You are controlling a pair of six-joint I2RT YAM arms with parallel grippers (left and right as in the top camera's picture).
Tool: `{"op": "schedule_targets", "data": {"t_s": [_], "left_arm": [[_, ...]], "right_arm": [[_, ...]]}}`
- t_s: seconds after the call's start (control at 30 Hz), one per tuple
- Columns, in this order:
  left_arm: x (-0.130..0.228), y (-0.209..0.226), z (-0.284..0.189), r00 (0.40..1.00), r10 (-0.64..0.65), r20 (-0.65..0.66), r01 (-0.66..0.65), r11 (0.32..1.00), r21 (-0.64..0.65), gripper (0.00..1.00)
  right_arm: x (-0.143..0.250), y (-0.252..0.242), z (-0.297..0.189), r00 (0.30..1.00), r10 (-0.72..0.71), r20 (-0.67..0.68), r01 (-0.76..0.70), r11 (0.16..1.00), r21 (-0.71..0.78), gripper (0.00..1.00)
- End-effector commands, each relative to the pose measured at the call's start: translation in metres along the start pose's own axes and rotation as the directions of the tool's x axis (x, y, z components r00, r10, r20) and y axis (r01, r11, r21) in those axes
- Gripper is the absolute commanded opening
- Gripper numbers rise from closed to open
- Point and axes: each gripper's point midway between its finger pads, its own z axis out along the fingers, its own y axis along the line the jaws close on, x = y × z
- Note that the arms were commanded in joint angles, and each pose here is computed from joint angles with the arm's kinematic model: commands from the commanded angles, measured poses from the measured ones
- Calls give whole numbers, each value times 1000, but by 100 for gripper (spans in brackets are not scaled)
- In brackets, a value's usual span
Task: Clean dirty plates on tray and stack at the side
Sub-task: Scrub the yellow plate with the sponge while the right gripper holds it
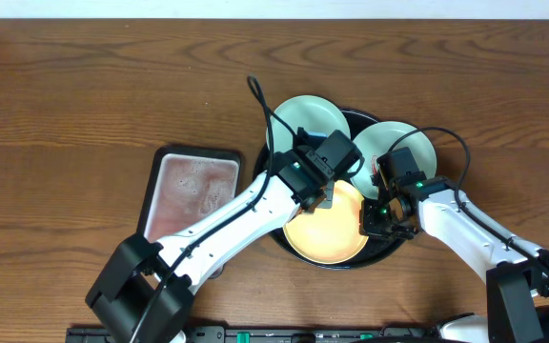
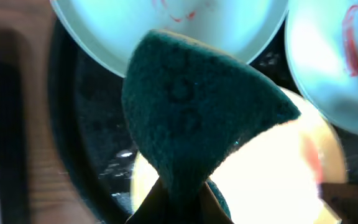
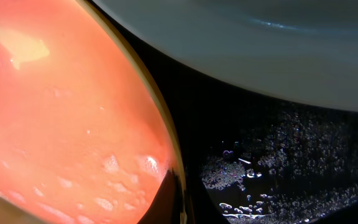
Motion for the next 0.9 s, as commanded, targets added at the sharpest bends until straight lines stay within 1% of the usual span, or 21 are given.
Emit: {"op": "schedule_targets", "data": {"t_s": [0.0, 0.03, 0.07, 0.17, 0.2, 0.33, 0.37, 0.4, 0.43, 0.47, 0.5, 0.53, 0.6, 0.7, 0.8, 0.83, 0.87], "left_arm": [[40, -16, 31, 984, -100, -149, 118, 987, 114, 8], [51, -27, 41, 975, -115, -192, 150, 973, 177, 8], [57, -33, 48, 968, -127, -218, 175, 961, 213, 8], [70, -44, 60, 952, -144, -270, 220, 936, 274, 8], [72, -46, 62, 950, -140, -280, 221, 933, 285, 8], [80, -38, 75, 948, -116, -296, 195, 948, 253, 8], [81, -29, 80, 953, -91, -289, 160, 961, 226, 8], [78, 2, 87, 963, -96, -250, 124, 987, 99, 8], [75, 22, 89, 970, -111, -217, 116, 993, 9, 8], [70, 43, 90, 975, -122, -186, 109, 991, -77, 8], [62, 68, 89, 984, -112, -140, 87, 981, -174, 8], [51, 87, 89, 991, -89, -98, 64, 969, -240, 8], [38, 93, 88, 997, -50, -65, 31, 965, -260, 8], [17, 104, 82, 999, 40, -5, -40, 944, -328, 8], [4, 109, 77, 991, 128, 32, -106, 915, -390, 8], [-1, 110, 75, 982, 186, 42, -152, 897, -415, 8], [-4, 109, 73, 976, 211, 48, -171, 887, -429, 8]], "right_arm": [[13, -30, 11, 999, 10, -35, -6, 992, 127, 1], [14, -30, 11, 999, 11, -35, -6, 992, 126, 1], [14, -30, 11, 999, 11, -35, -6, 992, 126, 1], [14, -30, 11, 999, 11, -36, -6, 992, 126, 1], [14, -30, 11, 999, 11, -36, -6, 992, 126, 1], [14, -30, 11, 999, 11, -36, -7, 992, 126, 1], [14, -30, 11, 999, 11, -36, -6, 992, 127, 1], [14, -30, 11, 999, 12, -38, -7, 992, 128, 1], [14, -30, 11, 999, 12, -39, -7, 992, 128, 1], [14, -30, 11, 999, 12, -39, -7, 992, 128, 1], [14, -30, 11, 999, 12, -39, -7, 992, 128, 1], [14, -30, 11, 999, 12, -39, -7, 992, 128, 1], [14, -30, 11, 999, 12, -38, -7, 992, 128, 1], [14, -30, 11, 999, 12, -39, -7, 992, 128, 1], [14, -30, 11, 999, 12, -38, -7, 992, 128, 1], [14, -30, 11, 999, 11, -37, -6, 992, 128, 1], [14, -30, 11, 999, 11, -38, -6, 992, 128, 1]]}}
